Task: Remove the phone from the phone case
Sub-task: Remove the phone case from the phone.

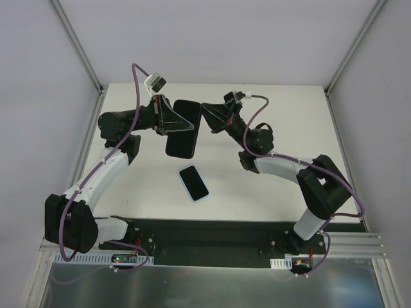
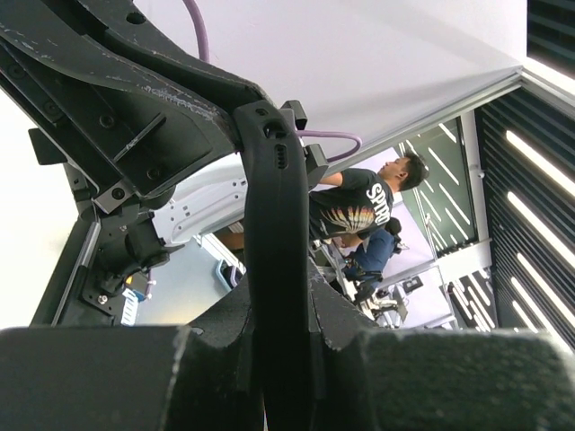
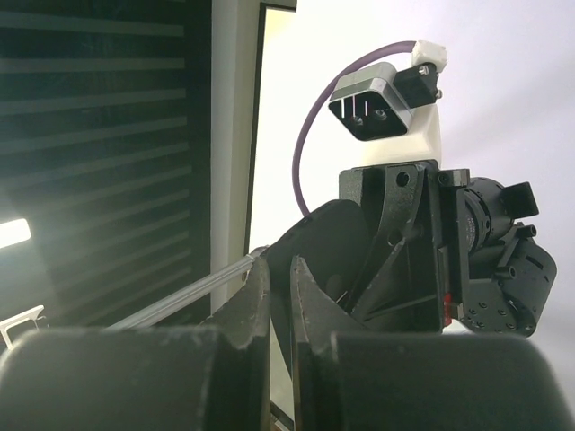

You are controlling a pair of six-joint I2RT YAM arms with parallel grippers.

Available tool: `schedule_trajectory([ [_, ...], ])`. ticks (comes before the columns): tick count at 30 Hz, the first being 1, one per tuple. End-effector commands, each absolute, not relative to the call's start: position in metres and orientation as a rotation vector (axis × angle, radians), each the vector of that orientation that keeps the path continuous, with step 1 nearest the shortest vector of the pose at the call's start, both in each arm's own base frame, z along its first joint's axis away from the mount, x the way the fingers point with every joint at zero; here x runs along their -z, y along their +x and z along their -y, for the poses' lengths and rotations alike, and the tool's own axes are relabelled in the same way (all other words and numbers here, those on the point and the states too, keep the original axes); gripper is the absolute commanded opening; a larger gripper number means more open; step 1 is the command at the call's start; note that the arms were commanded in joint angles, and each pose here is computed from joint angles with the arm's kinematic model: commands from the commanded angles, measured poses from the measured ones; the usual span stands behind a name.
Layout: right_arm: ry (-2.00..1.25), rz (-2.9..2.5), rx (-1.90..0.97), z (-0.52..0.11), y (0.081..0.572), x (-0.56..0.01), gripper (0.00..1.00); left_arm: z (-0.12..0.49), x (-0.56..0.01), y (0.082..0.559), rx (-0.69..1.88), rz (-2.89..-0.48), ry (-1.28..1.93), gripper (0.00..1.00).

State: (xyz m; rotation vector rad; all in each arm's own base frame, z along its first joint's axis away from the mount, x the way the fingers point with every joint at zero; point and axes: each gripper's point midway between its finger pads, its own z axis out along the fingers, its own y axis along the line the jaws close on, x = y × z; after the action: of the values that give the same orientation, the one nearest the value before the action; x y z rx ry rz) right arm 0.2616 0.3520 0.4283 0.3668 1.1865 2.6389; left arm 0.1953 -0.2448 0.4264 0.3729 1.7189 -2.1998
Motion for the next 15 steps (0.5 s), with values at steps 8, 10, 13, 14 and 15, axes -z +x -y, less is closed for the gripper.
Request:
schedule_trajectory([
  [8, 0.422, -1.664, -2.398, -0.402, 0.263, -0.291, 0.01, 0.227, -0.518, 0.11, 2.031, -1.204, 0.85, 0.0],
  [10, 0.41, -1.735, -2.339, -0.403, 0.26, -0.273, 0.01, 0.226, -0.52, 0.109, 2.031, -1.197, 0.851, 0.0],
  [13, 0.399, -1.858, -2.239, -0.407, 0.258, -0.249, 0.01, 0.226, -0.521, 0.109, 2.035, -1.194, 0.847, 0.0],
  [14, 0.417, -1.915, -2.201, -0.407, 0.258, -0.24, 0.01, 0.226, -0.521, 0.11, 2.037, -1.198, 0.844, 0.0],
  [15, 0.401, -1.94, -2.179, -0.408, 0.256, -0.237, 0.01, 0.226, -0.522, 0.109, 2.036, -1.194, 0.844, 0.0],
])
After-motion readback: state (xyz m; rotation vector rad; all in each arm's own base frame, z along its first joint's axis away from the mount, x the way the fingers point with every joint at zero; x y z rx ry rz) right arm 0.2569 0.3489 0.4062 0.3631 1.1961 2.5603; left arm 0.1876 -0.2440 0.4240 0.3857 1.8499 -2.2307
